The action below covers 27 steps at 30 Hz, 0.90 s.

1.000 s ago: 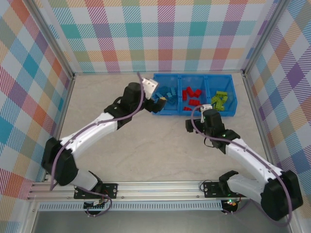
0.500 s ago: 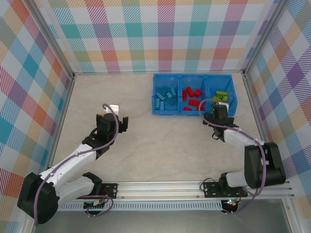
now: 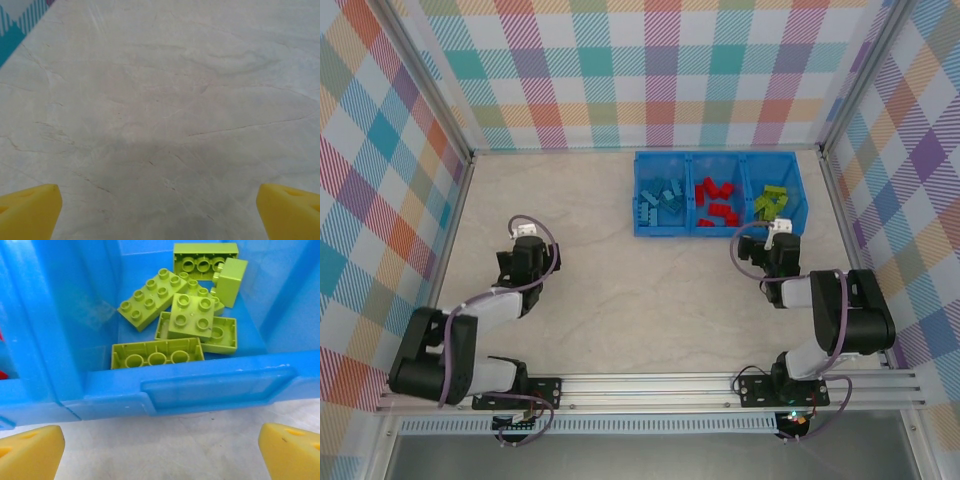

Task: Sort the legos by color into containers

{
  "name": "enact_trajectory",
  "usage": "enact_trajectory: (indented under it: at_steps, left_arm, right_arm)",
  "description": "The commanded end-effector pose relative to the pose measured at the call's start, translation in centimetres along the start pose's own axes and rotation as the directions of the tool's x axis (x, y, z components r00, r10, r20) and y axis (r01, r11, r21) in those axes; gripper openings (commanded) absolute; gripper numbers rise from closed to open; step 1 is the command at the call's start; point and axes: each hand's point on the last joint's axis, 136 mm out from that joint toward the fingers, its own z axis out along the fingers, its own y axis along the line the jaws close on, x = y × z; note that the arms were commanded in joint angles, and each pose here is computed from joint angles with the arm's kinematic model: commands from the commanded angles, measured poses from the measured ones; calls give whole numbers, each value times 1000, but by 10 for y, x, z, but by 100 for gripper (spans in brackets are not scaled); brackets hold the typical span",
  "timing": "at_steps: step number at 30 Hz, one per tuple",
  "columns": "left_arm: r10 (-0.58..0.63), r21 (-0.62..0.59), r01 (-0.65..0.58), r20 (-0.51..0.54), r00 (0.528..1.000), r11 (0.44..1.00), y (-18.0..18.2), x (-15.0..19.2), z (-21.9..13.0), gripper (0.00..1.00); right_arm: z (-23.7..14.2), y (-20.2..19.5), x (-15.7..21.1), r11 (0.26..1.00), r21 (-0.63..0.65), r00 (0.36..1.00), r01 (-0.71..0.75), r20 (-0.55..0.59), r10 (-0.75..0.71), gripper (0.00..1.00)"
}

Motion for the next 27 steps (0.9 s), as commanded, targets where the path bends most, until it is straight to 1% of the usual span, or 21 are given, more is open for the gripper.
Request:
enact_trajectory:
  at_steps: [1, 3, 4, 5, 6, 7, 11, 15, 16, 17, 18, 27]
  left_arm:
    - [-54, 101, 41, 129, 990, 994, -14, -44, 13, 100]
    - [-101, 117, 87, 125, 987, 989, -10, -41, 27, 100]
    - [-106, 119, 91, 122, 987, 989, -9, -40, 36, 100]
    - [-87, 145, 74, 91, 992, 987, -15, -36, 34, 100]
    - [-92, 154, 75, 102, 991, 985, -16, -38, 35, 100]
    - [-92, 163, 76, 92, 992, 984, -17, -37, 34, 100]
    - [-94, 163, 76, 104, 990, 984, -16, -36, 33, 100]
    - [-111, 157, 83, 182, 977, 984, -13, -28, 30, 100]
    - [-105, 154, 81, 153, 983, 985, -14, -26, 30, 100]
    - [-103, 151, 76, 176, 979, 986, -14, -28, 30, 100]
    - [-96, 149, 72, 162, 982, 986, -15, -27, 30, 100]
    - [-90, 152, 64, 167, 982, 986, -17, -28, 30, 100]
  right_arm:
    - [-4, 12, -38, 998, -56, 986, 31, 163, -21, 100]
    - [-7, 16, -41, 998, -27, 980, 60, 190, -54, 100]
    - [-8, 16, -39, 998, -17, 979, 66, 193, -61, 100]
    - [-8, 14, -40, 998, -6, 980, 57, 193, -55, 100]
    - [-8, 11, -40, 999, 11, 979, 50, 195, -51, 100]
    - [-9, 12, -40, 999, 6, 979, 47, 197, -48, 100]
    - [-10, 16, -39, 998, -24, 977, 61, 205, -55, 100]
    - [-6, 25, -37, 992, -107, 984, 73, 168, -54, 100]
    - [-6, 26, -37, 991, -115, 985, 75, 165, -56, 100]
    - [-6, 27, -37, 990, -120, 984, 80, 168, -60, 100]
    - [-6, 27, -37, 990, -120, 984, 80, 168, -59, 100]
    - [-6, 27, -38, 990, -118, 984, 80, 171, -59, 100]
